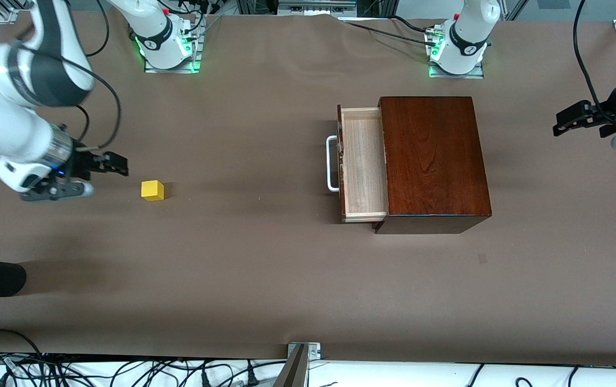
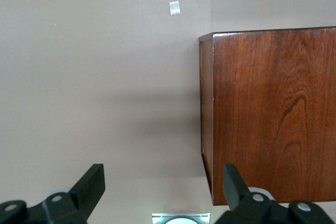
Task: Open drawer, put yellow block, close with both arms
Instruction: 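Reach the right gripper down to the yellow cube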
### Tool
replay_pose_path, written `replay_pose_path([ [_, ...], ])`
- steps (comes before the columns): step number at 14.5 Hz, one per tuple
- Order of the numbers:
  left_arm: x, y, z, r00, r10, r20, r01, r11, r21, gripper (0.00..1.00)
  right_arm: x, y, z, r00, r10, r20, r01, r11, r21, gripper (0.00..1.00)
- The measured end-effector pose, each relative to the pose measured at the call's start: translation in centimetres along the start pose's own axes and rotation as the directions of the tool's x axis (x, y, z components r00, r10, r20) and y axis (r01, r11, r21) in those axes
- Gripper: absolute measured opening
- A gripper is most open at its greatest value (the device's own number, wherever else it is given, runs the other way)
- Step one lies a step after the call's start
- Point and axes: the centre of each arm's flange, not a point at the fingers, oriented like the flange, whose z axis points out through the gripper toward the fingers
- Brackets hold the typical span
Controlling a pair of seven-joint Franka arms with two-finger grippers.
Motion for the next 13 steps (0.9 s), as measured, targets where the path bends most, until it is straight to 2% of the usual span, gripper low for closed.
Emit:
replay_pose_path([
  [4, 0.0, 3.4, -0.1, 0.998, 0.059, 0.003, -0.059, 0.998, 0.007, 1.00, 0.2, -0.3, 5.8, 1.000, -0.005, 0.003, 0.005, 1.000, -0.003, 1.00],
  [8, 0.0, 5.1, -0.2, 0.996, 0.090, 0.001, -0.090, 0.996, 0.011, 1.00, -0.9, 0.1, 12.2, 0.998, 0.001, -0.056, -0.002, 1.000, -0.010, 1.00],
  [13, -0.1, 4.6, -0.7, 0.997, 0.081, -0.009, -0.081, 0.997, 0.010, 1.00, -2.4, 0.5, 17.7, 0.996, 0.005, -0.085, -0.007, 1.000, -0.018, 1.00],
])
